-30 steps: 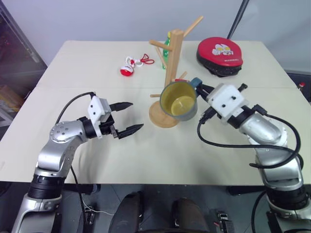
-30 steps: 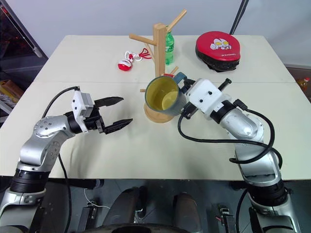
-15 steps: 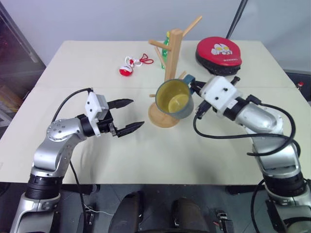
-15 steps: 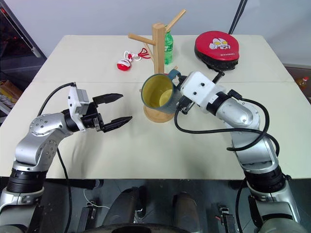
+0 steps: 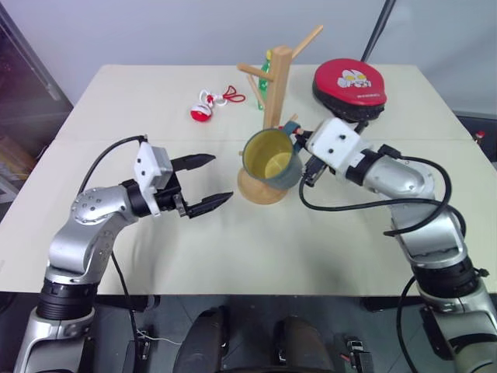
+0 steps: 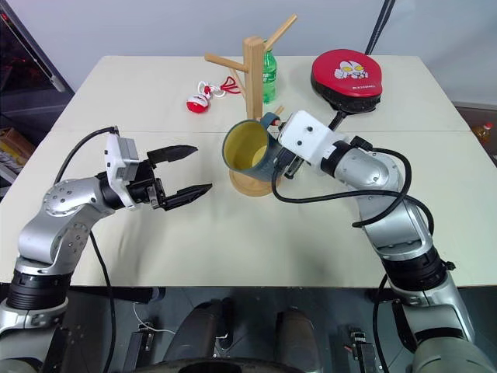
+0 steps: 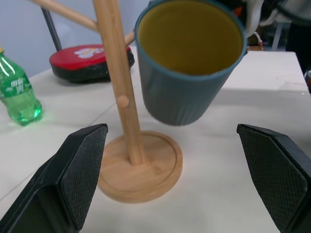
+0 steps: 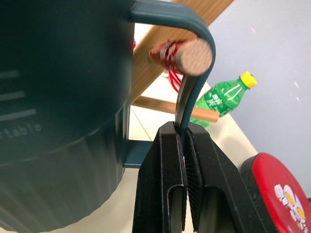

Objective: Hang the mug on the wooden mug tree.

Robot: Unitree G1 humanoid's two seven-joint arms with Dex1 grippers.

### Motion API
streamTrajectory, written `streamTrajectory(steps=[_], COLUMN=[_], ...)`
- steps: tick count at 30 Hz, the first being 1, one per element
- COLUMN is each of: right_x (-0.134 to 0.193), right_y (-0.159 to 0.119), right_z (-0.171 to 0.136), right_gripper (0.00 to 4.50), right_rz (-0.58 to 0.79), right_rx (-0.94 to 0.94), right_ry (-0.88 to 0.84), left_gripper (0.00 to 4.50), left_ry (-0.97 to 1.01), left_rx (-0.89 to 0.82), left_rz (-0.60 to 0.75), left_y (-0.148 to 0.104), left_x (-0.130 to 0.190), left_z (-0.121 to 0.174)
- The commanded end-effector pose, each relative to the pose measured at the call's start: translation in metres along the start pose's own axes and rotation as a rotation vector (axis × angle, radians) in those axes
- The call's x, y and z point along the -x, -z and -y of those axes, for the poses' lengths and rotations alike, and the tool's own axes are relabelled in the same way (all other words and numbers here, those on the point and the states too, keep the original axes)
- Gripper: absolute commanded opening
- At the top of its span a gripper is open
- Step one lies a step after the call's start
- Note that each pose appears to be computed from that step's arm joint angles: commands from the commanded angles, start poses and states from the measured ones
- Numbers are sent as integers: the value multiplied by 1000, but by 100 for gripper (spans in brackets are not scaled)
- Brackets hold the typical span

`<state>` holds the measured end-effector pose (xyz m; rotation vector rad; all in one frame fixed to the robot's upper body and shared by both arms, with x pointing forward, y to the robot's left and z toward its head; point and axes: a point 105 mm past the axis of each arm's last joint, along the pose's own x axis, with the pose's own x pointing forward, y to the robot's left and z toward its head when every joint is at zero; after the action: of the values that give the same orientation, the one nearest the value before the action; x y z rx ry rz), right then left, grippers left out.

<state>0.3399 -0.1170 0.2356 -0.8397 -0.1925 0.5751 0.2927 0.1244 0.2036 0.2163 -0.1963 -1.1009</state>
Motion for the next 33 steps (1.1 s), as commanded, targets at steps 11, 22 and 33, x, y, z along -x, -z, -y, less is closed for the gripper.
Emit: streamTrajectory(steps=[11,22,33], right_x=[31,90,83], right_y=[-8,79,122], right_z=[30,7,-29], right_gripper=[127,127,127], right_rz=[22,-53,-30], right_rx=[30,-394,-598], right_ry=[118,303,402], left_gripper=[450,450,450], left_ry=[-19,-460,-702], left_rx=[-33,87,160], left_rz=[19,-31,-120], left_y=[-10,44,95], left_x=[4,36,74], left_z=[-4,-54,-53])
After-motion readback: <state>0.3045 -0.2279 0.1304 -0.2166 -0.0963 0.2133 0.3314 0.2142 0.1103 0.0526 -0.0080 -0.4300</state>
